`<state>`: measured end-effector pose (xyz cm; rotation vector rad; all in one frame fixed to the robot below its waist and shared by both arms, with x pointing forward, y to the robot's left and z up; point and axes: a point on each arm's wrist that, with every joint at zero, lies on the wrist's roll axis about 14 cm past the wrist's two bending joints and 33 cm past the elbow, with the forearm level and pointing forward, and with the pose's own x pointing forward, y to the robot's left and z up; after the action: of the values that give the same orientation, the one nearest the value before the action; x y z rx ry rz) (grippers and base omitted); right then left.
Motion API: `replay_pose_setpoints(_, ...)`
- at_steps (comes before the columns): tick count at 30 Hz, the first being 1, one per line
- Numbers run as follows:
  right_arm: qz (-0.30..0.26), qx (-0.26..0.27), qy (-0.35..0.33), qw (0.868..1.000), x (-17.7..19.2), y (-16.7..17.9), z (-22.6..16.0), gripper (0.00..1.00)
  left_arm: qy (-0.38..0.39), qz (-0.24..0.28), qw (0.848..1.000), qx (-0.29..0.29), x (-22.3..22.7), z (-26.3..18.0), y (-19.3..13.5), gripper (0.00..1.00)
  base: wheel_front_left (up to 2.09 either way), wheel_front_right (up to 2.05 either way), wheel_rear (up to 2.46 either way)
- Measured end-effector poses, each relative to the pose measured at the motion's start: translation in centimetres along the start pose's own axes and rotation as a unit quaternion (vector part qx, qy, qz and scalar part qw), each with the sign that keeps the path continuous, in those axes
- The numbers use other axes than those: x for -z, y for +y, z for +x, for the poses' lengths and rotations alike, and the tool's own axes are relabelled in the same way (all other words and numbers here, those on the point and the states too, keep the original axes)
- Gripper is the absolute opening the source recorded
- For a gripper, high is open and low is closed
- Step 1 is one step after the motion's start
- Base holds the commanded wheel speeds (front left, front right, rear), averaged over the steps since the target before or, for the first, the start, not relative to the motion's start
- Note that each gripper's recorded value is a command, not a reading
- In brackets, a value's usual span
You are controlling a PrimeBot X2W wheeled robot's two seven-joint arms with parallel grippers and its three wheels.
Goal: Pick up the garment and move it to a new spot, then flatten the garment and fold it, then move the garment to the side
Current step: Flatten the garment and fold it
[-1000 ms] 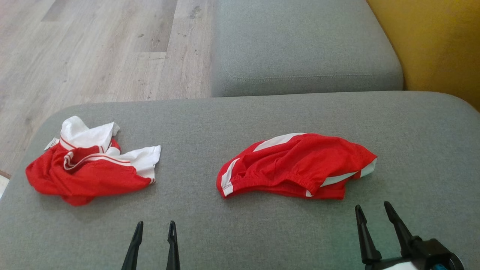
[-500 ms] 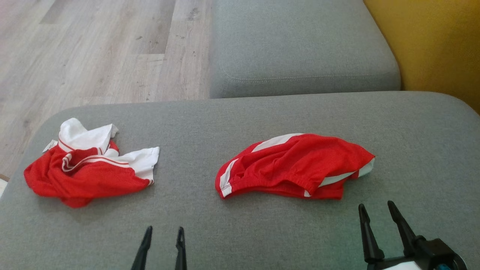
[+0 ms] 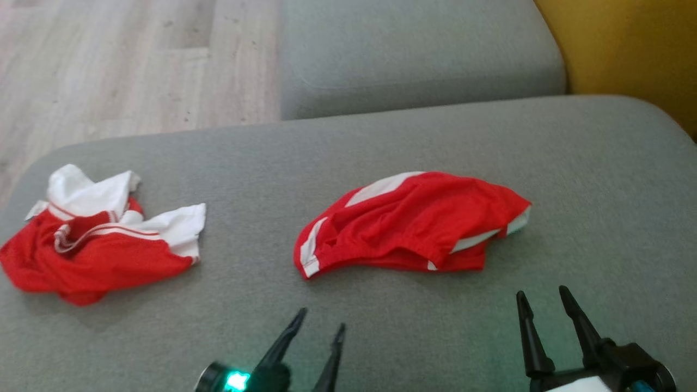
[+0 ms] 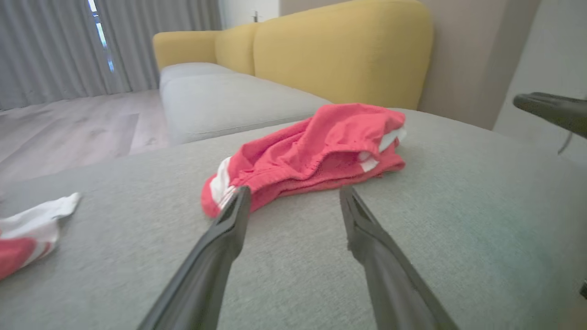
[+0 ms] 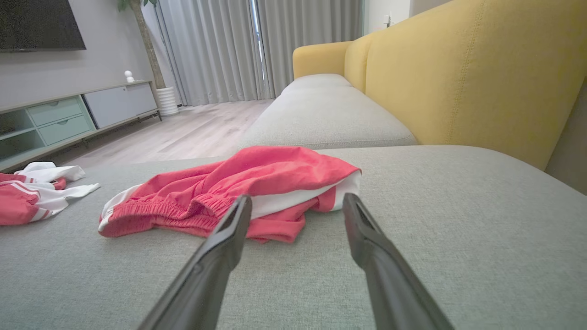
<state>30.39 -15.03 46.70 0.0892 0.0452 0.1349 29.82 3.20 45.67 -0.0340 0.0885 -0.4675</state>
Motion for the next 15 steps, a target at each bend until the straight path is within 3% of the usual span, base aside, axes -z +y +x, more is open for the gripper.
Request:
replay_pose_setpoints(9, -0.005, 0.025, 0.01, 1.0, 0.4, -1.3, 0.2, 1.0, 0.05, 0.051, 0.985, 0.158, 2.3, 5.0, -5.5, 1.0, 0.0, 0.0, 0.0)
replay_pose_setpoints(15, -0.008, 0.042, 0.015, 0.999, 0.4, -2.4, 1.5, 1.0, 0.054, 0.072, 0.973, 0.212, 2.5, 8.8, -7.0, 1.0, 0.0, 0.0, 0.0)
